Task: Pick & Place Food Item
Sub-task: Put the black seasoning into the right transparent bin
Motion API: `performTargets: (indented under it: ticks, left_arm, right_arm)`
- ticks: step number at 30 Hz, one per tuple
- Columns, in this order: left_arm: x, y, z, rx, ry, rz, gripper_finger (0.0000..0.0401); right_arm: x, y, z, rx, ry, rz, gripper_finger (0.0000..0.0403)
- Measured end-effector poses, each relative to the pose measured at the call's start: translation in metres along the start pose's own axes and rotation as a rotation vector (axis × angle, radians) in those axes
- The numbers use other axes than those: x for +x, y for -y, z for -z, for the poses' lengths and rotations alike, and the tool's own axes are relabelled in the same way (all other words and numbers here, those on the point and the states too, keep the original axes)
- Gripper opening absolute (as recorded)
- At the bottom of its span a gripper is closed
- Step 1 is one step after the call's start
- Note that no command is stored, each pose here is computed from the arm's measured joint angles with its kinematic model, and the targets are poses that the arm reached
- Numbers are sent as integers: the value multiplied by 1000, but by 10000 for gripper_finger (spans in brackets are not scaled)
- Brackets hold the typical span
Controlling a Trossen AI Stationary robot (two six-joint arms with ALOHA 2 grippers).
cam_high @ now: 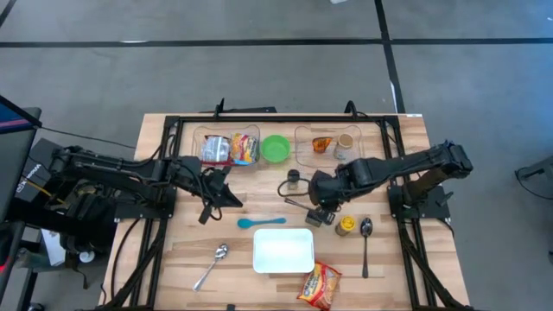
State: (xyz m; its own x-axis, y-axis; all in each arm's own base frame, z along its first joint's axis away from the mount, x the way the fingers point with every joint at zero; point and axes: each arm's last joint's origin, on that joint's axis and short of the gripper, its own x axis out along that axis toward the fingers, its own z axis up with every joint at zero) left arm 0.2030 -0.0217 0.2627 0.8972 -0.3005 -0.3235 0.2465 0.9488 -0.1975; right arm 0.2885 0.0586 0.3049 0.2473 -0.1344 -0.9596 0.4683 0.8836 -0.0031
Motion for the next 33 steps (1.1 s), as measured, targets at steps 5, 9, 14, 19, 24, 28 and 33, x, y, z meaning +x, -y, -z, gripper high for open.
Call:
performTargets:
  ticks: [5, 9, 14, 19, 24, 28, 33]
  left_arm:
    - [0, 0, 0, 0, 0, -3, 0]
    - [0, 0, 0, 0, 1, -3, 0]
    - [0, 0, 0, 0, 1, -4, 0]
    - [0, 0, 0, 0, 1, -4, 0]
    - [0, 0, 0, 0, 3, -4, 0]
    - [0, 0, -1, 1, 6, -4, 0]
    - [0, 0, -1, 1, 6, -4, 0]
  right_arm:
    - [-1, -11, 12, 8, -26, 8, 107]
    - [0, -19, 17, -13, -38, 12, 107]
    - [10, -28, 21, 4, -67, 33, 107]
    - [29, -32, 15, -11, -112, 74, 107]
    - [47, -32, 8, 8, -178, 89, 107]
    - [57, -31, 4, -4, -210, 89, 114]
    - [58, -32, 0, 2, -188, 62, 147]
